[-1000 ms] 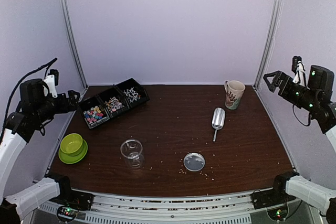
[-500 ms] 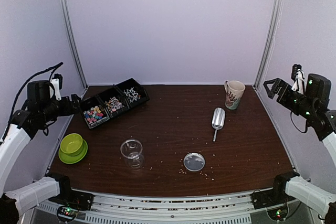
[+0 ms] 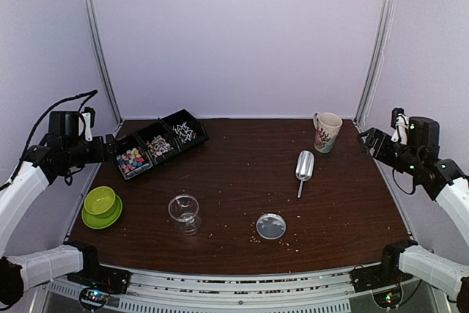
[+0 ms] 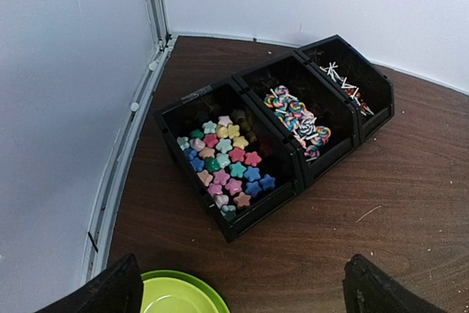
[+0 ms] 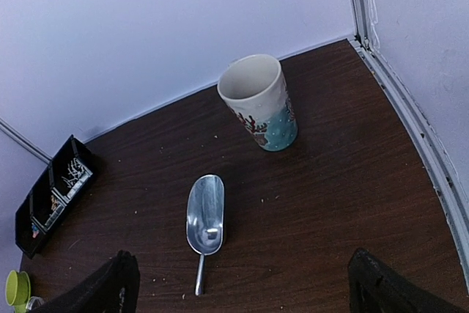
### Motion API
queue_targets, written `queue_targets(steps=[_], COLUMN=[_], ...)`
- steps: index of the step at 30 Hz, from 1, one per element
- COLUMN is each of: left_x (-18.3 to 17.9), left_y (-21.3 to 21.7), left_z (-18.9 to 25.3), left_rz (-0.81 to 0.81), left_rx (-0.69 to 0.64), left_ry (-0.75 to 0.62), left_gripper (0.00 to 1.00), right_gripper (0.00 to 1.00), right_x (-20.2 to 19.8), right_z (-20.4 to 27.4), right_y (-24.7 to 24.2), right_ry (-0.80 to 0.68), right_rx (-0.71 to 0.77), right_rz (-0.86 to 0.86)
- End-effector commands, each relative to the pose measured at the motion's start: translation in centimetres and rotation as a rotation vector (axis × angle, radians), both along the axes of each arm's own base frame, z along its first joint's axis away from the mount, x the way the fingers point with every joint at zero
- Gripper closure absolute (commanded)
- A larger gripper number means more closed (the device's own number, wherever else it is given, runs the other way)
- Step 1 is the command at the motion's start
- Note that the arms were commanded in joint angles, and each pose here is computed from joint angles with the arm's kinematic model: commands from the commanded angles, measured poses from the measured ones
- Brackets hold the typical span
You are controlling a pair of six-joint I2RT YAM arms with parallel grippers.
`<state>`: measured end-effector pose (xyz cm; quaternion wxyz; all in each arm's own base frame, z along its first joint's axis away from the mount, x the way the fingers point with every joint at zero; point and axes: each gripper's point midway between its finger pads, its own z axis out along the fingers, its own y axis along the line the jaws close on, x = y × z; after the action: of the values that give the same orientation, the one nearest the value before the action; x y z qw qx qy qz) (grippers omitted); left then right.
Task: Pack the candies
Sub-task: Move the plate to the center of the board.
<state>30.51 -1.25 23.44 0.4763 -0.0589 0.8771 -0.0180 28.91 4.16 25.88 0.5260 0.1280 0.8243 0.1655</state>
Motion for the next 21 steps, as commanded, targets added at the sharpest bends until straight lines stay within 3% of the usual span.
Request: queue_targets(steps=[1, 13, 21], left_x=[1.2, 7.2, 11.2], left_y=[-0.3, -2.5, -3.8], left_z=[2.0, 4.0, 1.3], left_rz=[0.027, 0.039, 0.059], left_rx=[-0.073, -0.223, -0.219], left_ry=[-0.015, 0.016, 0.088], left_gripper=[0.02, 0.02, 0.02], right_gripper=[0.0, 0.0, 0.01], right_x=[0.6, 1.0, 0.5], right_z=[-0.2, -4.9, -5.2], right_y=[-0.3, 3.2, 5.6], right_ry=[-0.011, 0.094, 0.024], right_rx=[-0.064, -0.258, -0.277], right_rz=[-0.03, 0.073, 0.134])
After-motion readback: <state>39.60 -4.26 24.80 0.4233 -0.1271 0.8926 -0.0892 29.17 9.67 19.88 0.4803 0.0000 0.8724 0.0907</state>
